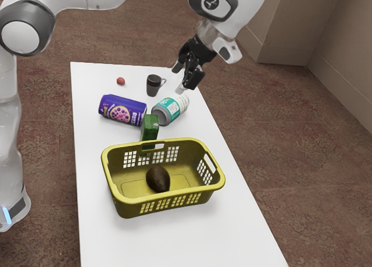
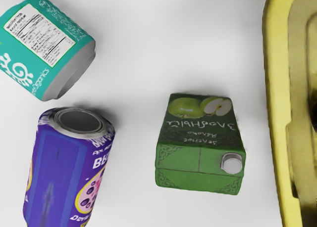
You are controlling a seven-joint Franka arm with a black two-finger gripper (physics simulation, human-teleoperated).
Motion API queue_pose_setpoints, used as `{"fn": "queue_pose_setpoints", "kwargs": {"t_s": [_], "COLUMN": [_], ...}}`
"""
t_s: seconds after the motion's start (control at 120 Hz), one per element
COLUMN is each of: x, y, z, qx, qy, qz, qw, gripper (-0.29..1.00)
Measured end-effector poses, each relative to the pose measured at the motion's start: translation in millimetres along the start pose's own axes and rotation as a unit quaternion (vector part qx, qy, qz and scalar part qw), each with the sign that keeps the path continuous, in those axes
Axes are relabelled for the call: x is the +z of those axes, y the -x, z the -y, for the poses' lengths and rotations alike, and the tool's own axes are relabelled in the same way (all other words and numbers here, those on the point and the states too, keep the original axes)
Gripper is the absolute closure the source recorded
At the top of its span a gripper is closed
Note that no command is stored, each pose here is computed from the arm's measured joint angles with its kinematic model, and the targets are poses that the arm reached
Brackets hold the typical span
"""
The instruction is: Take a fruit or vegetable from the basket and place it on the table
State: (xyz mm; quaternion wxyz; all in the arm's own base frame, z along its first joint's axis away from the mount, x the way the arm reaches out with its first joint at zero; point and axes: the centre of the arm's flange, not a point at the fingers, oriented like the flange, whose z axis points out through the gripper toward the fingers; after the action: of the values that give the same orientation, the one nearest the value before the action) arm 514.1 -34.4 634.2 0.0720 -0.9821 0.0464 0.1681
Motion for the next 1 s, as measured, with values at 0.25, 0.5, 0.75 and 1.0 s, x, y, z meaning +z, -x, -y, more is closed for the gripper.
{"fn": "queue_pose_setpoints", "kwargs": {"t_s": [0.25, 0.5, 0.75, 1.0], "x": [-24.7, -5.4, -2.1, 0.6], "y": [-21.5, -38.6, -36.5, -21.2], "z": [-45.8, -136.3, -172.3, -223.0], "qx": [-0.007, -0.170, -0.325, -0.398], "qy": [-0.012, -0.005, -0.013, -0.005], "qz": [-0.116, -0.106, -0.123, -0.130], "qw": [0.993, 0.980, 0.937, 0.908], "gripper": [0.00, 0.00, 0.00, 0.00]}}
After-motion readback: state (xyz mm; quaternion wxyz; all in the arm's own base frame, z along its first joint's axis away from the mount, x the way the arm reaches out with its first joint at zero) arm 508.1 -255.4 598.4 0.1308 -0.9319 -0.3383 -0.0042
